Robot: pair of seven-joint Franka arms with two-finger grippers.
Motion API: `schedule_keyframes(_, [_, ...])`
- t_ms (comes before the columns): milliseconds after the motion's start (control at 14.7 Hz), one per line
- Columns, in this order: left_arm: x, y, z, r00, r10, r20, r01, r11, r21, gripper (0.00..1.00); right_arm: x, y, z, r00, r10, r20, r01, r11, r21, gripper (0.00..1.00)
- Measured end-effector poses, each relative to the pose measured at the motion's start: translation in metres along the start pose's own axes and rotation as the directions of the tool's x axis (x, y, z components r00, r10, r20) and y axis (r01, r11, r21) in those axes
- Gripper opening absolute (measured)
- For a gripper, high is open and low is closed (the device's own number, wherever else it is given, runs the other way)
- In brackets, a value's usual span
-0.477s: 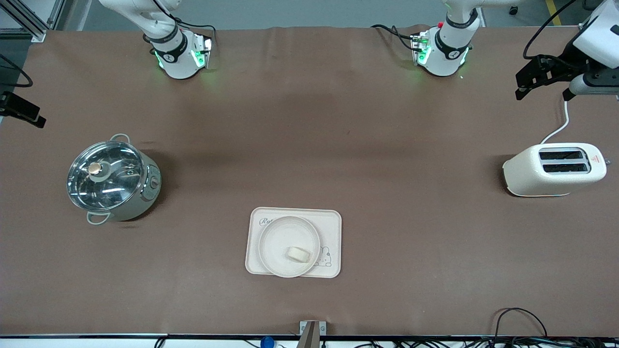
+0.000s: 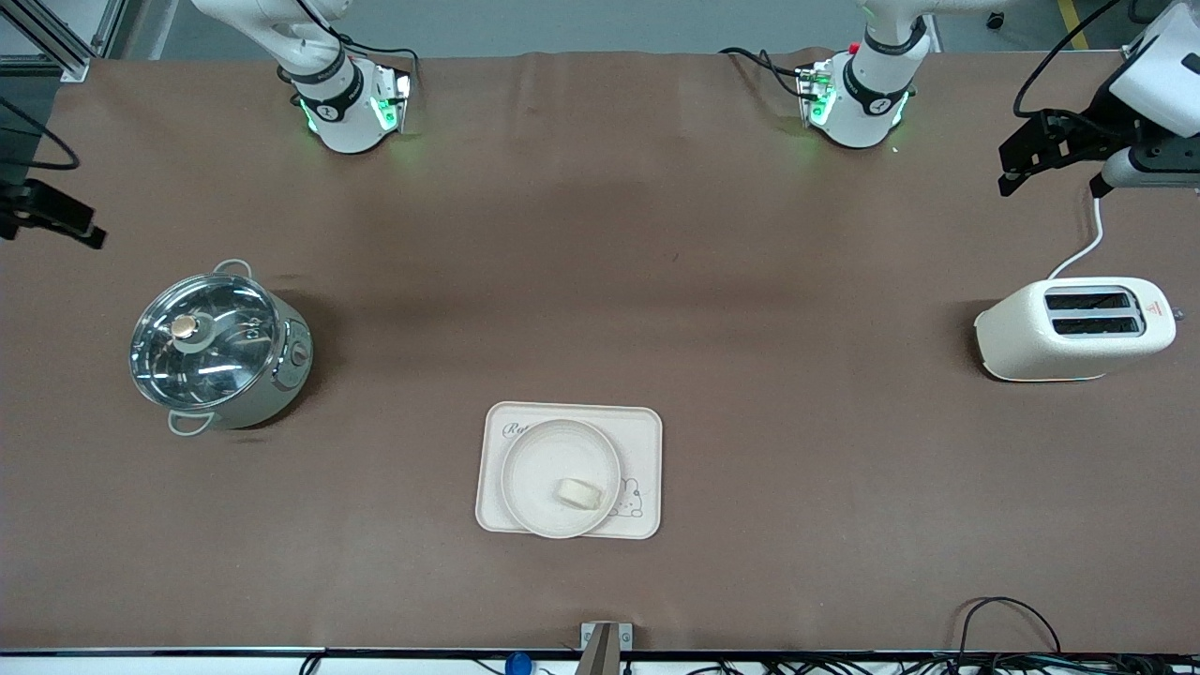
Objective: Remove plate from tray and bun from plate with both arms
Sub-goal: 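Reach the right gripper down to the white plate's rim, then close the right gripper on the plate rim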
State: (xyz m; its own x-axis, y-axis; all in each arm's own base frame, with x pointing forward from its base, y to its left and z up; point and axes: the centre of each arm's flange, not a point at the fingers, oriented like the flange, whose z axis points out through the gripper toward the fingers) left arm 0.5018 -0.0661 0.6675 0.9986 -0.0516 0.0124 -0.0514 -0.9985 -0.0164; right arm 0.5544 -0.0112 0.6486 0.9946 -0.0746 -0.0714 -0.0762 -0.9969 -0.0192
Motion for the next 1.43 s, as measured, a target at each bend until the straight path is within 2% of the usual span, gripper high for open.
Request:
schedule_keyframes(205, [0.005,-0.017,0.002,1.0,-0.026,0.003,0.026,1.0,-0.002,1.0,0.031,-0.079,0.064,1.0,-0.024,0.013,0.024,0.999,0.047,1.0])
schedule_keyframes(409, [0.007,-0.019,0.005,1.0,-0.027,0.009,0.027,1.0,-0.003,1.0,0.073,-0.182,0.169,0.999,0.046,0.001,-0.046,0.997,0.061,1.0])
schedule_keyframes(545, [0.009,-0.018,0.007,1.0,-0.024,0.013,0.024,1.0,-0.003,1.0,0.089,-0.241,0.241,0.995,0.103,-0.008,-0.101,0.988,0.114,1.0])
schedule_keyframes(682, [0.011,-0.018,0.011,0.999,-0.024,0.021,0.024,1.0,-0.003,1.0,0.107,-0.268,0.298,0.987,0.158,-0.024,-0.151,0.972,0.178,1.0])
schedule_keyframes(886, [0.017,-0.018,0.021,0.999,-0.023,0.041,0.023,1.0,-0.003,1.0,0.143,-0.276,0.346,0.972,0.219,-0.086,-0.191,0.949,0.252,0.99])
schedule_keyframes(955, [0.02,-0.018,0.026,0.999,-0.023,0.05,0.023,1.0,-0.003,1.0,0.151,-0.282,0.354,0.97,0.221,-0.099,-0.189,0.946,0.263,0.97])
schedule_keyframes(1023, [0.023,-0.018,0.031,0.998,-0.023,0.059,0.023,1.0,-0.003,1.0,0.157,-0.288,0.361,0.969,0.221,-0.106,-0.186,0.945,0.269,0.9])
schedule_keyframes(1091, [0.026,-0.018,0.037,0.997,-0.023,0.069,0.023,1.0,-0.004,1.0,0.161,-0.295,0.367,0.97,0.217,-0.111,-0.18,0.945,0.273,0.9])
schedule_keyframes(1295, [0.036,-0.018,0.053,0.995,-0.022,0.094,0.023,1.0,-0.004,1.0,0.167,-0.314,0.39,0.968,0.208,-0.144,-0.16,0.944,0.289,0.67])
schedule_keyframes(1364, [0.039,-0.018,0.058,0.995,-0.022,0.099,0.023,1.0,-0.005,1.0,0.168,-0.317,0.401,0.966,0.209,-0.153,-0.157,0.943,0.292,0.66])
schedule_keyframes(1432, [0.041,-0.018,0.061,0.995,-0.022,0.102,0.023,1.0,-0.005,1.0,0.169,-0.319,0.413,0.964,0.209,-0.162,-0.155,0.943,0.294,0.59])
